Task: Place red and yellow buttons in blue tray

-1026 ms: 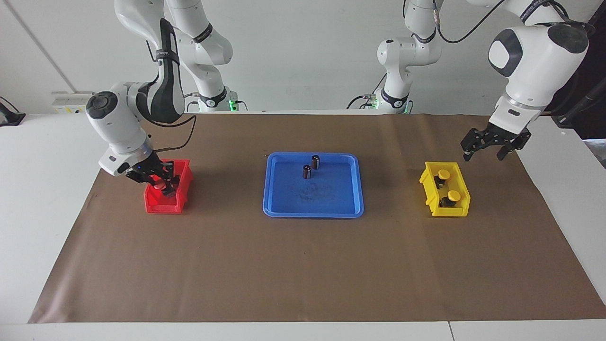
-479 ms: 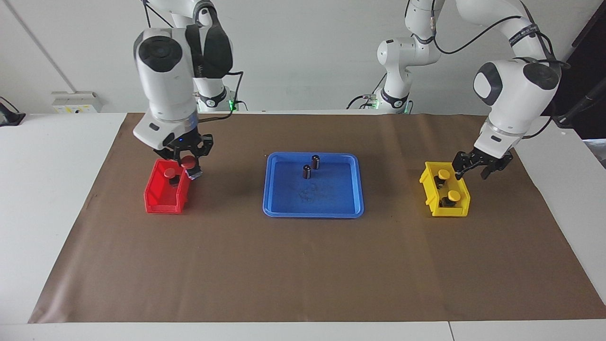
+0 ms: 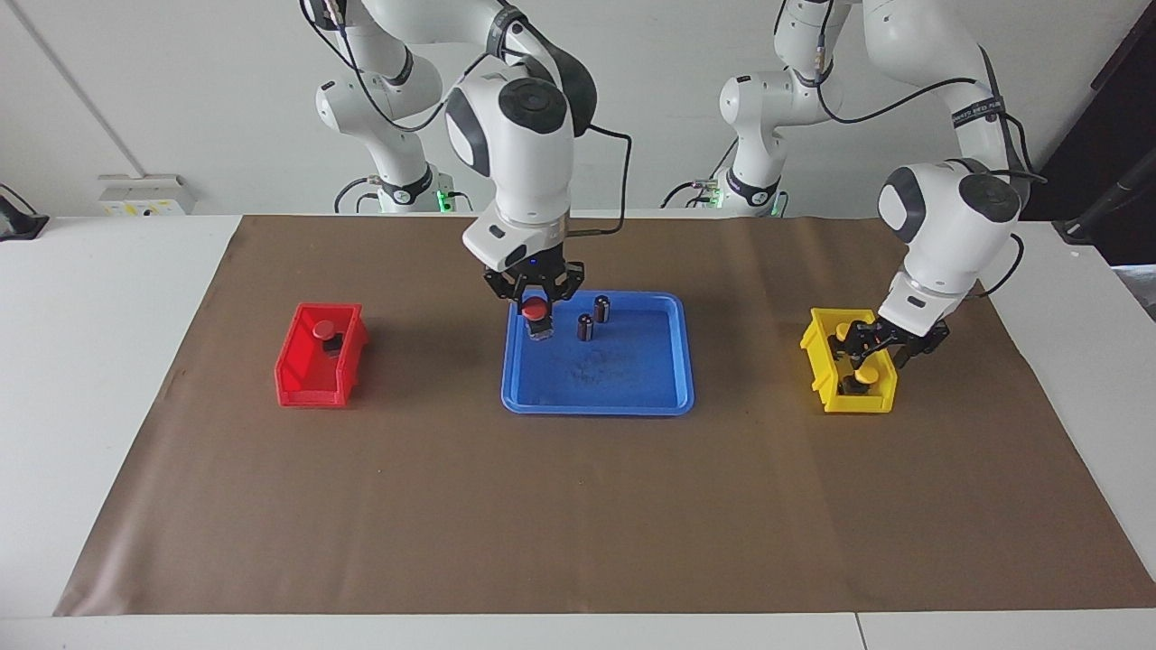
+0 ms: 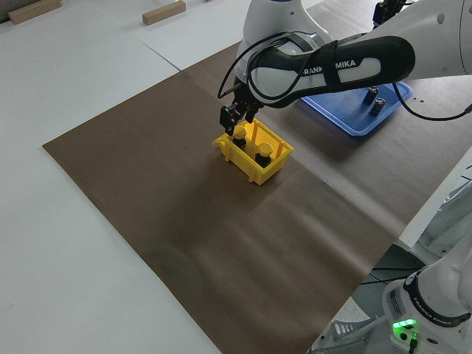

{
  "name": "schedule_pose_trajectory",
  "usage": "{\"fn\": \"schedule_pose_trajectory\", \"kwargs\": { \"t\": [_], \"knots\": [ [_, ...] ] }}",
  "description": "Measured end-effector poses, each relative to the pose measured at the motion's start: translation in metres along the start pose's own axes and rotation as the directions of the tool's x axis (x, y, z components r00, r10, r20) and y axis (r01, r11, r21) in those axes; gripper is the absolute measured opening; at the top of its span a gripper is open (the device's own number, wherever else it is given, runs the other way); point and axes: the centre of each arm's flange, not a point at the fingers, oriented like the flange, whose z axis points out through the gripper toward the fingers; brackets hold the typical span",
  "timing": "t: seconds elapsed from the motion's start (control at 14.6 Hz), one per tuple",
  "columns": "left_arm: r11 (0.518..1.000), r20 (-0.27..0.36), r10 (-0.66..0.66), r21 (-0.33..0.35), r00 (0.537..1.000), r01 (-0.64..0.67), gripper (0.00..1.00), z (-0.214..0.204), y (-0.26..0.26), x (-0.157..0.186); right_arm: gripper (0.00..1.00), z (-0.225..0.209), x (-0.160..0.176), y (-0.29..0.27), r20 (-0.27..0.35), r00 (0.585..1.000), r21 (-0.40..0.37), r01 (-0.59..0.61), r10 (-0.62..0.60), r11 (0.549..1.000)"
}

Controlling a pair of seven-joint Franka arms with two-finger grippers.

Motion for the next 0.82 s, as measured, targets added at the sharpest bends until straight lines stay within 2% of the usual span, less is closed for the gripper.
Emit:
{"fn": "schedule_pose_trajectory", "kwargs": {
  "t": [0.14,0.55,0.62,0.68,0.75,0.82],
  "knots": [
    [1.000,0.001,-0.001,0.000,1.000,0.001,0.75,0.009,0.000,0.002,0.41,0.028,0.000,-0.021,-0.010,1.000,0.004,-0.017,0.017,1.000],
    [1.000,0.009,-0.001,-0.001,1.000,0.001,0.69,0.016,0.001,0.001,0.41,0.092,0.010,-0.029,-0.038,0.998,-0.003,-0.045,0.045,0.999],
    [1.000,0.014,-0.005,-0.002,1.000,0.005,0.63,0.018,0.002,0.000,0.41,0.097,0.008,-0.031,-0.040,0.998,-0.002,-0.053,0.053,0.999],
    [1.000,0.018,-0.008,-0.002,1.000,0.008,0.48,0.019,0.002,-0.001,0.41,0.099,0.006,-0.033,-0.043,0.997,-0.002,-0.057,0.057,0.998],
    [1.000,0.021,-0.009,-0.003,1.000,0.009,0.41,0.020,0.003,-0.001,0.41,0.101,0.004,-0.034,-0.044,0.997,-0.003,-0.059,0.059,0.998],
    [1.000,0.021,-0.010,-0.003,1.000,0.011,0.41,0.020,0.003,-0.001,0.41,0.102,0.002,-0.035,-0.044,0.997,-0.005,-0.062,0.062,0.998]
  ]
}}
